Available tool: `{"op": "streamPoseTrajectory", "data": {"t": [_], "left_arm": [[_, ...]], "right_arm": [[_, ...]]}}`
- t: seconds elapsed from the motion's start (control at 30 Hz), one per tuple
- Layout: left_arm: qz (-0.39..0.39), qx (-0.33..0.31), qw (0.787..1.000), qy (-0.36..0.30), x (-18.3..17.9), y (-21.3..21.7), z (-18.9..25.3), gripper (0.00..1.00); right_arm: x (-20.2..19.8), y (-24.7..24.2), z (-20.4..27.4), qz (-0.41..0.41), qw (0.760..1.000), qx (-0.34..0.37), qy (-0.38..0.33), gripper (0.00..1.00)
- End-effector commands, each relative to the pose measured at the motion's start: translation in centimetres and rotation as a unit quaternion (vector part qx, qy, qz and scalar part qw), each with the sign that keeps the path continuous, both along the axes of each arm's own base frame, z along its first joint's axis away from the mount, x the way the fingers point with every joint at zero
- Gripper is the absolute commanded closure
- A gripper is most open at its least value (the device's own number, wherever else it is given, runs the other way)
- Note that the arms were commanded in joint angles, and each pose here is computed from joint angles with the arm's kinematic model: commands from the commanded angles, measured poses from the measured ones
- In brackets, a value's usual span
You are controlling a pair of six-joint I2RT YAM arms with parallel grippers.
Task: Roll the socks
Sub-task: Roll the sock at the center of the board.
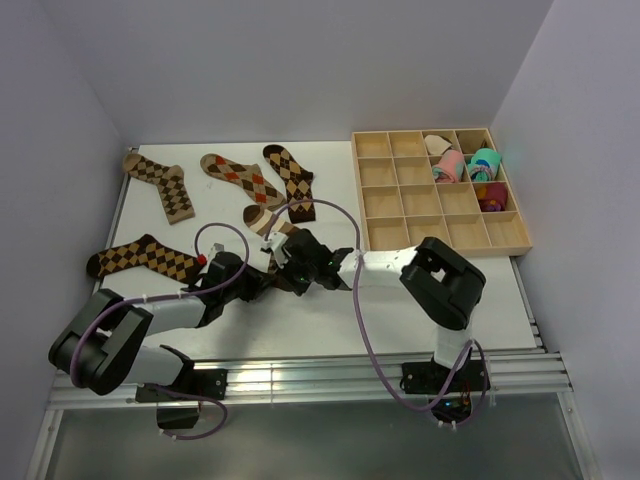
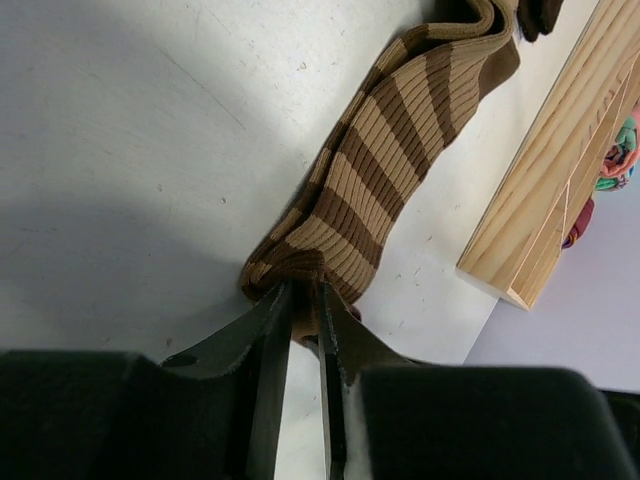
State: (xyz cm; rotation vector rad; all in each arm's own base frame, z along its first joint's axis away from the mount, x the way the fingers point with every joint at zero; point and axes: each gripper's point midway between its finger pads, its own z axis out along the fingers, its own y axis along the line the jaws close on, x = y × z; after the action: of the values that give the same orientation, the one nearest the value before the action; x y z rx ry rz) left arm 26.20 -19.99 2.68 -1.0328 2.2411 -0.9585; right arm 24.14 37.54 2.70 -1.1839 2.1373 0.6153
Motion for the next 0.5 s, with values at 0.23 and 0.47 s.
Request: {"op": "streamPoseTrajectory", "data": {"t": [0.23, 0.47], "left_arm": [[-0.003, 0.062, 0.997, 0.047, -2.6, 2.3, -3.2, 0.76], [-0.006, 0.065, 0.997, 0.044, -2.3, 2.2, -3.0, 0.77]], "right_arm": [[2.4, -0.8, 0.5, -0.065, 0.997, 0.004, 0.029, 1.0], [1.9, -0.6, 5.2, -0.035, 0.998, 0.046, -0.031, 0.72]]}}
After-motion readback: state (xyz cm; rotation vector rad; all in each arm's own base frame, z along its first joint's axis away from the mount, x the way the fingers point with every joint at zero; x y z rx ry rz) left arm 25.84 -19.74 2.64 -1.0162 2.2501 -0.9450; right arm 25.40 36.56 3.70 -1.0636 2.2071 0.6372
